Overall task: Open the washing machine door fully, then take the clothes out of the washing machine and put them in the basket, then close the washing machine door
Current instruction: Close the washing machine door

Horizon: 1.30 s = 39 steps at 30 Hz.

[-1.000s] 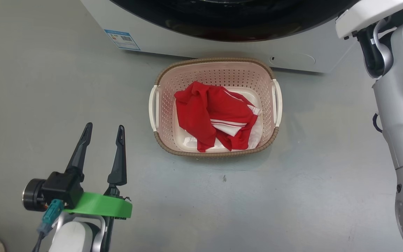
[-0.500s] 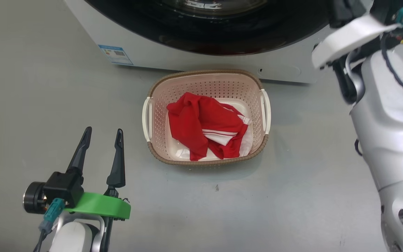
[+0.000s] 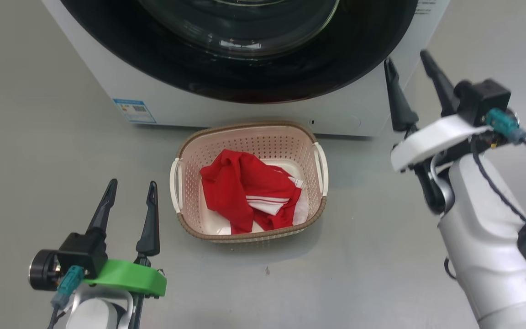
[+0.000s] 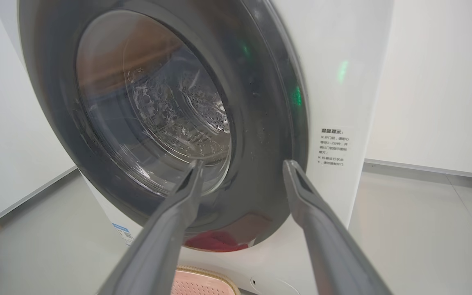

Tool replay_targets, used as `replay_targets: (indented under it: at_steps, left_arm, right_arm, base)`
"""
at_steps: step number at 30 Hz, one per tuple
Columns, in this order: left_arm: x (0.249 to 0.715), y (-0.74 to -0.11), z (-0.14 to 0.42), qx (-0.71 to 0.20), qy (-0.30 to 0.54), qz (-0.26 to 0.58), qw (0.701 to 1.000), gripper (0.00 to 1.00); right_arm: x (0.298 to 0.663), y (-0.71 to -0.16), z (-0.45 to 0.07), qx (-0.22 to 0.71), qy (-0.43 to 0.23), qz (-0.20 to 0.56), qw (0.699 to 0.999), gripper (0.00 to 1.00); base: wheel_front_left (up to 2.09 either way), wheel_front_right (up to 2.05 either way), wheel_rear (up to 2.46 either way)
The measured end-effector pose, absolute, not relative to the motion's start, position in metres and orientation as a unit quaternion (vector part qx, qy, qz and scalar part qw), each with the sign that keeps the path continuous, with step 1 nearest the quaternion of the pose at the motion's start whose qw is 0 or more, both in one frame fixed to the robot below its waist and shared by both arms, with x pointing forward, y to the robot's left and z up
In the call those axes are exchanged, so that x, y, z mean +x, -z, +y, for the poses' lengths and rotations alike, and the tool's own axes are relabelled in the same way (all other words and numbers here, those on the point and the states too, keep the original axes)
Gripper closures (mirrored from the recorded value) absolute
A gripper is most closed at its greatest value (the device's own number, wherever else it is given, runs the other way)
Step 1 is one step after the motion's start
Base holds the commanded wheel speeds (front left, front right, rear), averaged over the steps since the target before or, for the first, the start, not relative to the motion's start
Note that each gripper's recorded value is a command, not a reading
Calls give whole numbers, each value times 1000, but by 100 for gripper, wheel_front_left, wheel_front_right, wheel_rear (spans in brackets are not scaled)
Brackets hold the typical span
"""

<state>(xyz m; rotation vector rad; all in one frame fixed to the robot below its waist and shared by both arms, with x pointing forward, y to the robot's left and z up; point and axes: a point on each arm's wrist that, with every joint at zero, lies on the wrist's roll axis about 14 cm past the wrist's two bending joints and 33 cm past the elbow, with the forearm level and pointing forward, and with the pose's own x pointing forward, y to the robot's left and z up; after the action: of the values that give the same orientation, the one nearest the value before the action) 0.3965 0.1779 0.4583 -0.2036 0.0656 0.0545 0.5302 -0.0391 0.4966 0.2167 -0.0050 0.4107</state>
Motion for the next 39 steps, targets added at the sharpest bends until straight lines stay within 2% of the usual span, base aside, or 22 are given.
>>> replay_targets:
  at_steps: [17,31,39]
  left_arm:
    - [372,-462,160,-105,2,34,994,0]
    - [355,-462,144,-107,25,41,993,0]
    - [343,-462,141,-110,26,44,993,0]
  right_arm:
    - [439,-468,-90,113,-137,38,983,0]
    - [385,-465,-115,116,-100,40,987,0]
    - [368,-473,-124,120,-81,25,989,0]
  base:
    - [0,0,0]
    - [0,0,0]
    - [0,0,0]
